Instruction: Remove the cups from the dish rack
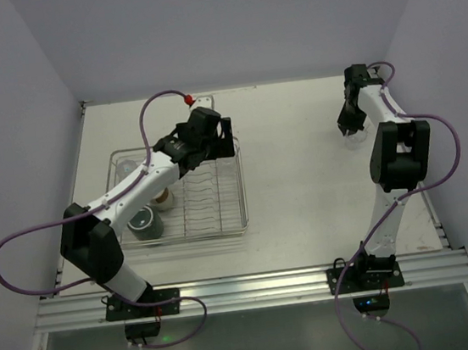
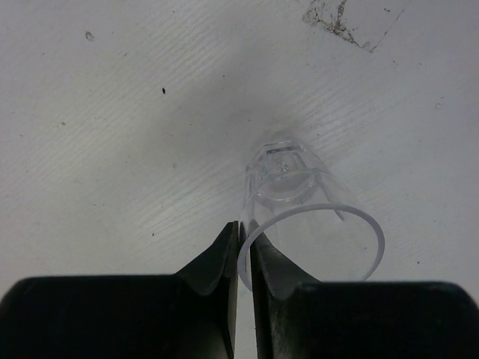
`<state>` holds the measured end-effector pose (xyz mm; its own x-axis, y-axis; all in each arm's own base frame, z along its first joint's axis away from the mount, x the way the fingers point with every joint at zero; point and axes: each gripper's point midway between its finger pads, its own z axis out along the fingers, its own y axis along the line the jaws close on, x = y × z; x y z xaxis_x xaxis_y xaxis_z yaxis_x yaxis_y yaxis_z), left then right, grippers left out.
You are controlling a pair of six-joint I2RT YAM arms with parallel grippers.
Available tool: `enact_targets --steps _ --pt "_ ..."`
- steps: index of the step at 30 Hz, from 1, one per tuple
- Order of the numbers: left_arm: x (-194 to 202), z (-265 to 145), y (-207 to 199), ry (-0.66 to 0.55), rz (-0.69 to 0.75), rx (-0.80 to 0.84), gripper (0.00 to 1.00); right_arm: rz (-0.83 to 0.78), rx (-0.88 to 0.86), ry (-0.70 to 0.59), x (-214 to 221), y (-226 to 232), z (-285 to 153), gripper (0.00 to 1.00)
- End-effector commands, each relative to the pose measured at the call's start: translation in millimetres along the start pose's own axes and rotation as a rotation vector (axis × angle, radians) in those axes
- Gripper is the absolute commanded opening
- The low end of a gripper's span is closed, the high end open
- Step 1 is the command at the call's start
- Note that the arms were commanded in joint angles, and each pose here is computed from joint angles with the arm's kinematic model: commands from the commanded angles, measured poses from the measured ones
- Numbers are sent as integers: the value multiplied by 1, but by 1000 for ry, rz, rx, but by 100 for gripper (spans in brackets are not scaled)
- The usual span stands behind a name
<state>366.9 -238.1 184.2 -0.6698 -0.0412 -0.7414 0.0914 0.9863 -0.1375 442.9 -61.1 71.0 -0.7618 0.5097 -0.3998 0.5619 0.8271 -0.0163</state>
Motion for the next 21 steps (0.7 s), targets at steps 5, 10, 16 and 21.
enact_targets --steps 5,10,16,21 --pt "6 10 5 23 26 -13 100 -13 -13 -18 -3 2 -4 21" --pt "13 16 7 48 39 -28 100 -24 -13 -20 0 5 -6 26" --pt "18 19 11 65 52 -45 100 -22 -21 -67 -1 4 -30 35" --pt "25 26 14 88 63 -68 100 -25 -59 -129 1 5 -64 40"
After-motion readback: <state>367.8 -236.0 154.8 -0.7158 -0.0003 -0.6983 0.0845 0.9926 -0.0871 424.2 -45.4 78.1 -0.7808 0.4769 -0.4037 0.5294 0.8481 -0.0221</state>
